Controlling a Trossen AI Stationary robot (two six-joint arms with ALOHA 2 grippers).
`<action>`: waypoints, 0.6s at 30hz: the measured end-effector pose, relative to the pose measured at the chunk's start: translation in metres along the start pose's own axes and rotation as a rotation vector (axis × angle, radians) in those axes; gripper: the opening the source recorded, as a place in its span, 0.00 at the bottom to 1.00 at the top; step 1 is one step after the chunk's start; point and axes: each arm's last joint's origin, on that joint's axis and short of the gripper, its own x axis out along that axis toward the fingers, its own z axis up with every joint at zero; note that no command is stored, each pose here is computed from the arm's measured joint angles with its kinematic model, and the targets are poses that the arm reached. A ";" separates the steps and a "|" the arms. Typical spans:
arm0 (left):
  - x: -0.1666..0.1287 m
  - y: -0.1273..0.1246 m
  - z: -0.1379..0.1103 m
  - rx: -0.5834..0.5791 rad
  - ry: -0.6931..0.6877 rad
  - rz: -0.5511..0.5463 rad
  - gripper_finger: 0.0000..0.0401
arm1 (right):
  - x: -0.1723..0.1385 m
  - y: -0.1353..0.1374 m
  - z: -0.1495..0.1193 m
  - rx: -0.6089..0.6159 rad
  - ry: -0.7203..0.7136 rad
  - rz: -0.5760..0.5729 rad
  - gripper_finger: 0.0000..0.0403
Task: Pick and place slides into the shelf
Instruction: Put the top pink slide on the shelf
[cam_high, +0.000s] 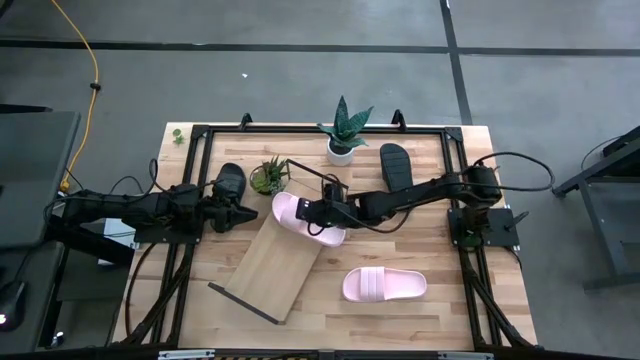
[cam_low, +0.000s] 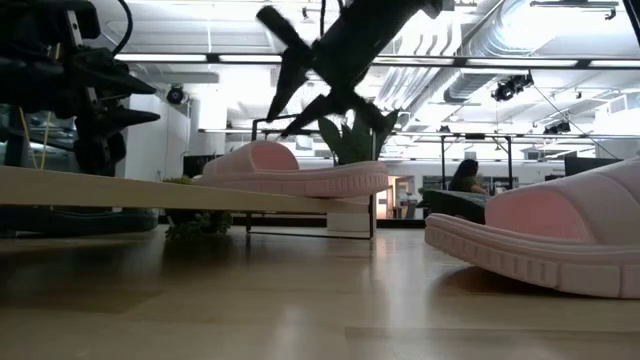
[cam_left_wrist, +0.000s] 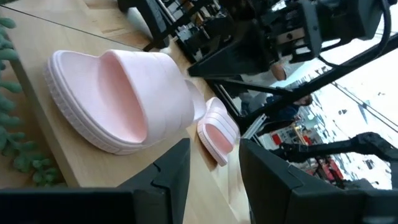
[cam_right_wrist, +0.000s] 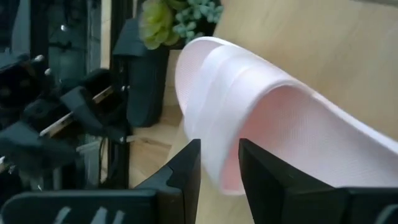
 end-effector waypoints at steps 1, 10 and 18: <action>0.000 0.000 0.000 0.000 0.003 -0.006 0.32 | -0.005 0.001 0.001 -0.024 0.002 0.000 0.24; 0.000 -0.001 0.000 0.001 0.013 -0.018 0.32 | -0.067 0.000 0.009 -0.245 0.121 -0.120 0.24; 0.000 -0.001 0.000 0.001 0.014 -0.018 0.32 | -0.118 -0.014 0.001 -0.350 0.118 -0.248 0.24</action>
